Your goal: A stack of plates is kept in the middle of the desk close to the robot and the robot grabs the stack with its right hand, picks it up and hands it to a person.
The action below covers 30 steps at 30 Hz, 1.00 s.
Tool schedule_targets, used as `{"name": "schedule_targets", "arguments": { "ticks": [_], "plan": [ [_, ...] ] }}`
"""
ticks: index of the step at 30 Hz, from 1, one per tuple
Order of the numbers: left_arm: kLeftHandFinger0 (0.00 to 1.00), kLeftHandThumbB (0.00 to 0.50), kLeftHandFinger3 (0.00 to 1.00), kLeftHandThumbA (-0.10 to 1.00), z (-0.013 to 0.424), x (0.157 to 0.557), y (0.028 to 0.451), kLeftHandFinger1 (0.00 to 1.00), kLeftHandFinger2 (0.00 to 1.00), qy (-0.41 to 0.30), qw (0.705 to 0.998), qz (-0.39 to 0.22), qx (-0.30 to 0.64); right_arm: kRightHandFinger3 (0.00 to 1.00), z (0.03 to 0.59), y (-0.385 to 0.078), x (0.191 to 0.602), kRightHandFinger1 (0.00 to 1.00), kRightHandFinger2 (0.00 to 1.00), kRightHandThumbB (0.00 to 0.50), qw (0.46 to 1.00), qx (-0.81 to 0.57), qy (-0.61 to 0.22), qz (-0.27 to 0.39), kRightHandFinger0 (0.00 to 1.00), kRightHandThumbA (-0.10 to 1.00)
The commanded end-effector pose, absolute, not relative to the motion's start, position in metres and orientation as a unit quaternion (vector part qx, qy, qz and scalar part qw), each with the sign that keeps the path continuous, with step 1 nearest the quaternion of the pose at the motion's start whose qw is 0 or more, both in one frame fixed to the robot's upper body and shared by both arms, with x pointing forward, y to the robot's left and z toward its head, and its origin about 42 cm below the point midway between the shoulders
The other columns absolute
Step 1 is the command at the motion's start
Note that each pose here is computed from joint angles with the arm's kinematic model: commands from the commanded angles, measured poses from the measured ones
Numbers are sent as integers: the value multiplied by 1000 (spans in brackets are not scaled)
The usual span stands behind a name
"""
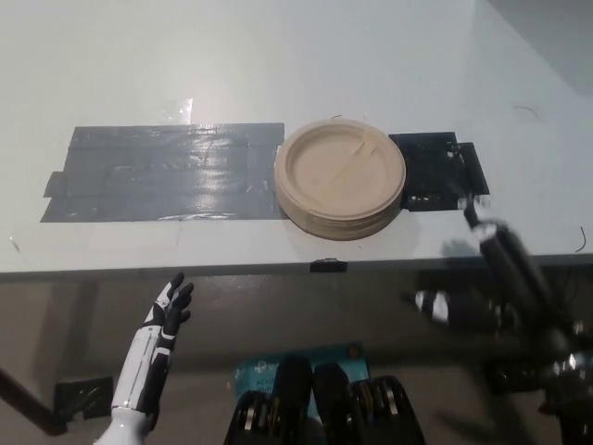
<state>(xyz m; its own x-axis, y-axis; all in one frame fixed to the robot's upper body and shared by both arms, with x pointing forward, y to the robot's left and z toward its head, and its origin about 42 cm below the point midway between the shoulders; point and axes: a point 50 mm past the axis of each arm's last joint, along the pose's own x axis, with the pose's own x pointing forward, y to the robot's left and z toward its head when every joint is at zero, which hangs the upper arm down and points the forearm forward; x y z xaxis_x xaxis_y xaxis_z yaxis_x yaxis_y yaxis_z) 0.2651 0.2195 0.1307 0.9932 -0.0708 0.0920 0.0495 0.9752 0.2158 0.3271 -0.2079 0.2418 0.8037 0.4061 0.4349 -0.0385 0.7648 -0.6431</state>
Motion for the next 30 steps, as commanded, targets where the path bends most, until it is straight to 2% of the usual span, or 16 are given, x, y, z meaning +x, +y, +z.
{"name": "schedule_targets", "arguments": {
  "ticks": [1,5,10,13,16,18,24,30],
  "plan": [
    [1000,0,1000,1000,139,265,217,1000,1000,-73,990,-36,115,1000,277,-198,350,1000,1000,387,851,-402,-313,125,1000,999],
    [1000,0,1000,1000,140,267,216,1000,1000,-75,990,-37,117,1000,278,-188,375,1000,1000,393,827,-455,-299,141,1000,979],
    [1000,0,1000,1000,142,269,216,1000,1000,-78,990,-39,112,1000,271,-175,413,1000,1000,446,788,-528,-275,154,1000,987],
    [1000,0,1000,1000,142,269,217,1000,1000,-79,989,-39,115,1000,266,-170,429,1000,1000,457,771,-556,-263,165,1000,981],
    [1000,0,1000,1000,143,269,217,1000,1000,-80,989,-41,114,1000,262,-166,440,1000,1000,456,756,-580,-248,175,1000,968],
    [1000,0,1000,1000,144,269,217,1000,1000,-81,989,-42,115,1000,262,-163,448,1000,1000,477,743,-597,-242,182,1000,976],
    [1000,0,1000,1000,145,271,217,1000,1000,-81,989,-42,114,1000,257,-163,459,1000,1000,491,725,-620,-233,188,1000,966],
    [1000,0,1000,1000,146,272,217,1000,1000,-84,989,-44,113,1000,255,-164,464,1000,1000,491,714,-636,-224,190,1000,974]
  ]
}}
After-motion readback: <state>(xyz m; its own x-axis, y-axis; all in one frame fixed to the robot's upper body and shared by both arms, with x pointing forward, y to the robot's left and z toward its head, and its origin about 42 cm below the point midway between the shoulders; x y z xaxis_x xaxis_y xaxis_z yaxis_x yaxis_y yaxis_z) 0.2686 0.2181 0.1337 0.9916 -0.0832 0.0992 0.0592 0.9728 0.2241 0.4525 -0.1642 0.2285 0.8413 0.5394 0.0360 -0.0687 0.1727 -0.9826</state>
